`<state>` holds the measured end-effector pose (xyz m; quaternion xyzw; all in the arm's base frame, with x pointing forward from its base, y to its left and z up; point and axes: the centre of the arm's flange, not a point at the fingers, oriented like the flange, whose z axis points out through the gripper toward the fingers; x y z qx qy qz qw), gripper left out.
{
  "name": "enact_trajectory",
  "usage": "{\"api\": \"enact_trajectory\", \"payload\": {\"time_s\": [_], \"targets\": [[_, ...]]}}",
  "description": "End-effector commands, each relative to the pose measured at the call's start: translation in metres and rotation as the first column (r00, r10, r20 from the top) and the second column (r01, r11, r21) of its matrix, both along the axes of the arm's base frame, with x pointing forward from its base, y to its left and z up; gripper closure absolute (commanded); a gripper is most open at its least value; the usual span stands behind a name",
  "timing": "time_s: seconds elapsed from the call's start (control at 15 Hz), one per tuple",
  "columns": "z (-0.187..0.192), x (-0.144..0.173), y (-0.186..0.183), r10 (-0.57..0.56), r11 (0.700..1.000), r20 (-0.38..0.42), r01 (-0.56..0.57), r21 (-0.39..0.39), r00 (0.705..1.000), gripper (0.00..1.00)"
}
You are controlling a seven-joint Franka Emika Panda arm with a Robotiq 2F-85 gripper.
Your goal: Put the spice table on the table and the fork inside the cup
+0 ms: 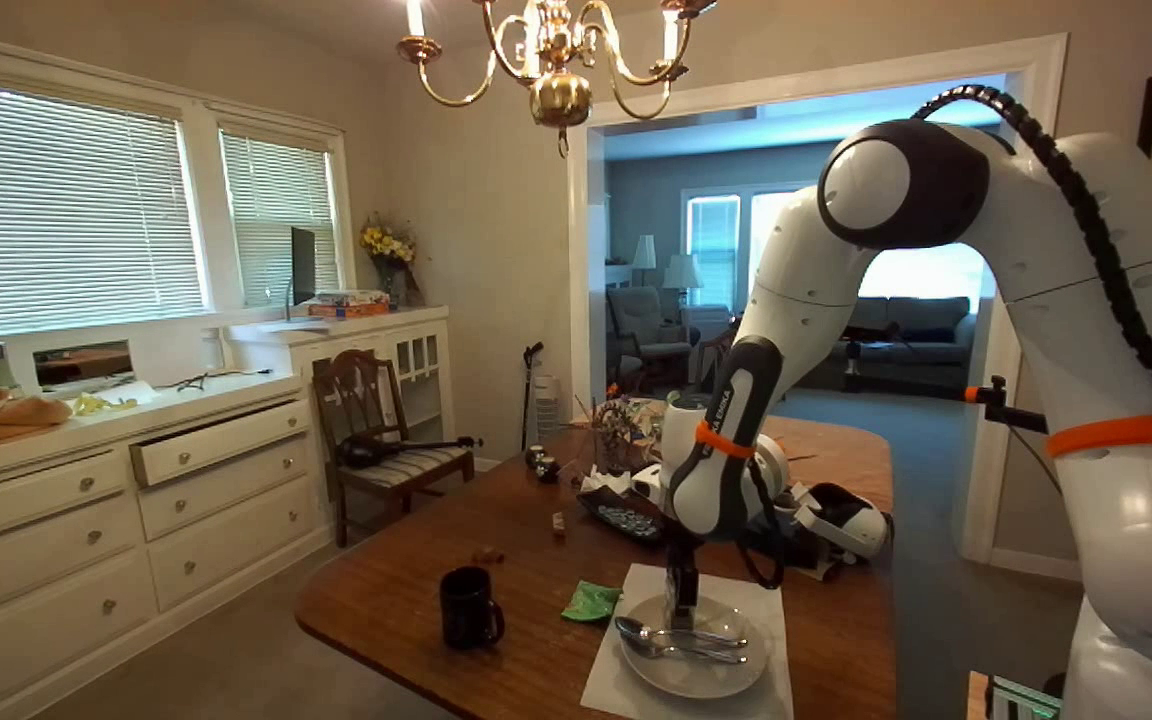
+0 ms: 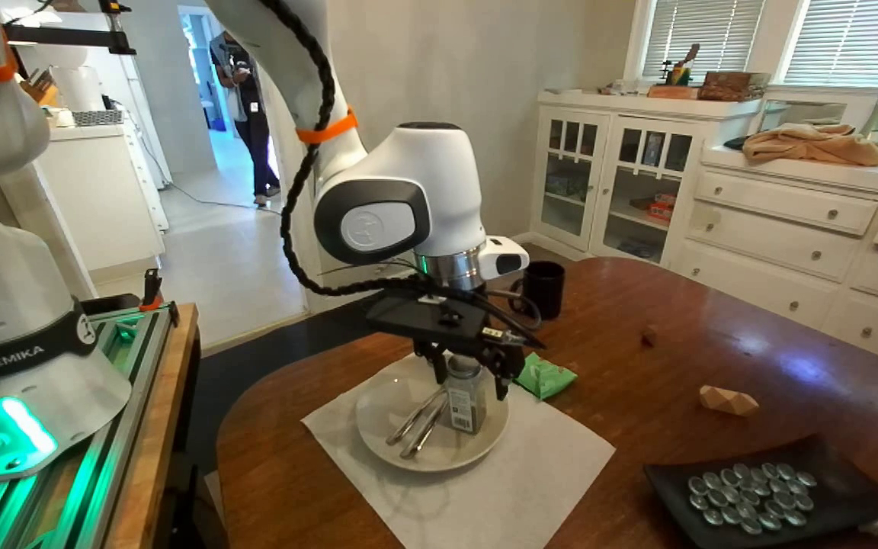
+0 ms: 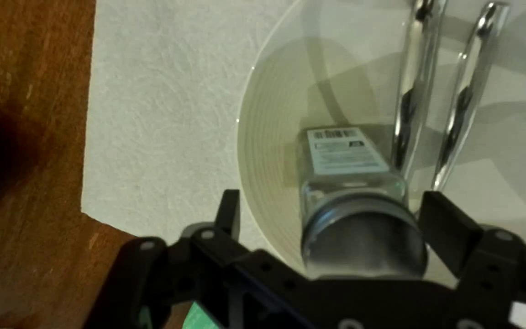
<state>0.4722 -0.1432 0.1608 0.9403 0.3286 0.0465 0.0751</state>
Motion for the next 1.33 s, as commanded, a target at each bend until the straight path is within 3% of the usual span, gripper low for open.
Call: {"api": "enact_trajectory", "payload": {"time_s": [0.0,0.13,0.47,0.67,0.93,1.27], "targets": [[0.003,-0.019,0.0,-0.007,1.0,-0.007,0.007,-0.026,1.0,0.25],[0.002,-0.021,-0.001,-0.001,1.0,-0.004,0.001,-0.024,1.0,0.32],[0.0,-0.019,0.003,0.026,0.999,-0.007,-0.026,-0.029,1.0,0.74],[0.004,-0.019,0.005,0.017,0.999,0.001,-0.017,-0.032,1.0,0.75],[0.029,-0.023,-0.006,-0.062,0.998,0.08,0.063,-0.008,0.995,0.75],[0.067,-0.019,-0.042,-0.273,0.962,0.179,0.269,0.047,0.945,0.75]]}}
